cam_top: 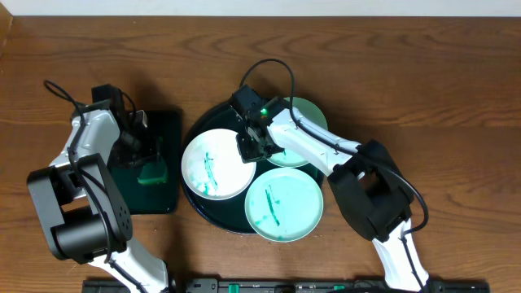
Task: Clean dirty plates on tray and stack at the side
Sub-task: 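Grasp the green sponge from the basin with the left gripper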
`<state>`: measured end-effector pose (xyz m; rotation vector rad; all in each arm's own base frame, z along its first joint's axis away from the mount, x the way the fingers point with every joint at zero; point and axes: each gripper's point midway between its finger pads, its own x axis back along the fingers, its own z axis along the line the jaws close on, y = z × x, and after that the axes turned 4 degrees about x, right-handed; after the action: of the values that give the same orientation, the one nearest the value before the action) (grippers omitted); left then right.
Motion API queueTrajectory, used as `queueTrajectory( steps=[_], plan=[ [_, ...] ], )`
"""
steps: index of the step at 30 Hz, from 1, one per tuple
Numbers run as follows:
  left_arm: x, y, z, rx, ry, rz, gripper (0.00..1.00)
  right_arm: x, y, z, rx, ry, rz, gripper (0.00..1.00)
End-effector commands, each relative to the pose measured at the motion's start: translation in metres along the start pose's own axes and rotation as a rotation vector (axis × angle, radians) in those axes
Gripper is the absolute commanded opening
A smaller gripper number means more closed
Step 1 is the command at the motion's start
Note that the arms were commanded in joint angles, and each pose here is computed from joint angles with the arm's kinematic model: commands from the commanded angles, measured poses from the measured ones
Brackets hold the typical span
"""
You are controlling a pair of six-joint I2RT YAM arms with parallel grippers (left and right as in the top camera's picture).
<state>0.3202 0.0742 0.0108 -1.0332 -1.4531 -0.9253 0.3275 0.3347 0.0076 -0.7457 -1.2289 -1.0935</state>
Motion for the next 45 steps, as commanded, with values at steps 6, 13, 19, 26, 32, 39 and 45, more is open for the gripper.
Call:
queueTrajectory(
  steps=[6,13,19,26,32,39,45],
  plan=[
    [-0.035,-0.027,0.007,0.017,0.011,0.044,0.08,-0.014,-0.005,-0.007,0.010,-0.014,0.027,0.01],
    [-0.009,-0.016,0.003,0.017,0.009,0.012,0.07,-0.014,-0.004,-0.007,0.010,-0.014,0.027,0.01],
    [0.058,-0.001,-0.007,0.043,-0.007,-0.128,0.08,-0.014,-0.004,-0.006,0.011,-0.012,0.026,0.01],
    [0.118,-0.014,-0.034,0.023,-0.127,-0.260,0.07,-0.014,-0.003,-0.005,0.006,0.008,0.025,0.01],
    [0.119,-0.029,-0.069,0.030,-0.179,-0.223,0.07,-0.013,-0.002,-0.004,0.004,0.014,0.025,0.01],
    [0.073,-0.046,-0.094,0.093,-0.044,-0.140,0.07,-0.013,-0.003,-0.005,0.004,0.013,0.026,0.01],
    [0.019,-0.051,-0.106,0.119,0.003,-0.089,0.07,-0.013,-0.002,-0.005,0.004,0.013,0.026,0.01]
  ],
)
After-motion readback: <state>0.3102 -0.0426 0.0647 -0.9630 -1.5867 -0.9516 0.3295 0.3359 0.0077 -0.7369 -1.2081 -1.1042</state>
